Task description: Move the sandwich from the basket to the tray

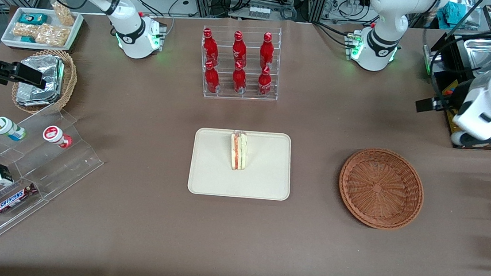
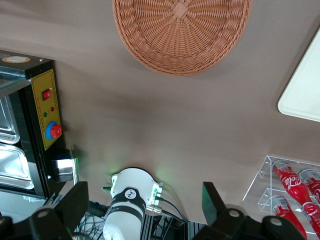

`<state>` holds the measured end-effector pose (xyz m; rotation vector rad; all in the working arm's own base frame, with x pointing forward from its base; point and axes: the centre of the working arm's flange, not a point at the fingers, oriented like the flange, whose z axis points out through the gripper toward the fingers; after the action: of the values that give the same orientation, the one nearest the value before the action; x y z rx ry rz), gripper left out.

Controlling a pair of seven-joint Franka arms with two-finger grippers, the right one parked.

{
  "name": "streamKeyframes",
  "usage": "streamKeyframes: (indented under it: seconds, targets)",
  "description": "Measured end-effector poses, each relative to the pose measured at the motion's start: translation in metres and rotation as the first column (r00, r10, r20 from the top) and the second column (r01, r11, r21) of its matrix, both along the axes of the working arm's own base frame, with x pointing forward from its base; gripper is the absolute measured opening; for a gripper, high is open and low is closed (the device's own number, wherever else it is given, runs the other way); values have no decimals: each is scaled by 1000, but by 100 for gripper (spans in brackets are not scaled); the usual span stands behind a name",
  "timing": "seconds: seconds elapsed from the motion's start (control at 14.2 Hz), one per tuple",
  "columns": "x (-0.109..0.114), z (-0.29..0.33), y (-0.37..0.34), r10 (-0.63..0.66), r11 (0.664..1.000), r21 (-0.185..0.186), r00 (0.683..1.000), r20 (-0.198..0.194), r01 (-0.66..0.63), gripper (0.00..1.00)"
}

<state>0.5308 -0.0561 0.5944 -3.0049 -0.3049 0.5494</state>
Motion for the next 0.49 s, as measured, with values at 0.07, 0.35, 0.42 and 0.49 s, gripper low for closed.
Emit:
streamKeyframes:
  seconds: [0.07, 0.35, 0.42, 0.49]
  targets:
    - [-3, 6, -2, -3, 1000, -4, 1000, 15, 3, 100]
    - [6, 22, -7, -4, 1000, -17, 989, 146, 6, 100]
    - [7, 21, -6, -4, 1000, -17, 989, 145, 6, 100]
    - [5, 18, -6, -4, 1000, -12, 991, 133, 5, 100]
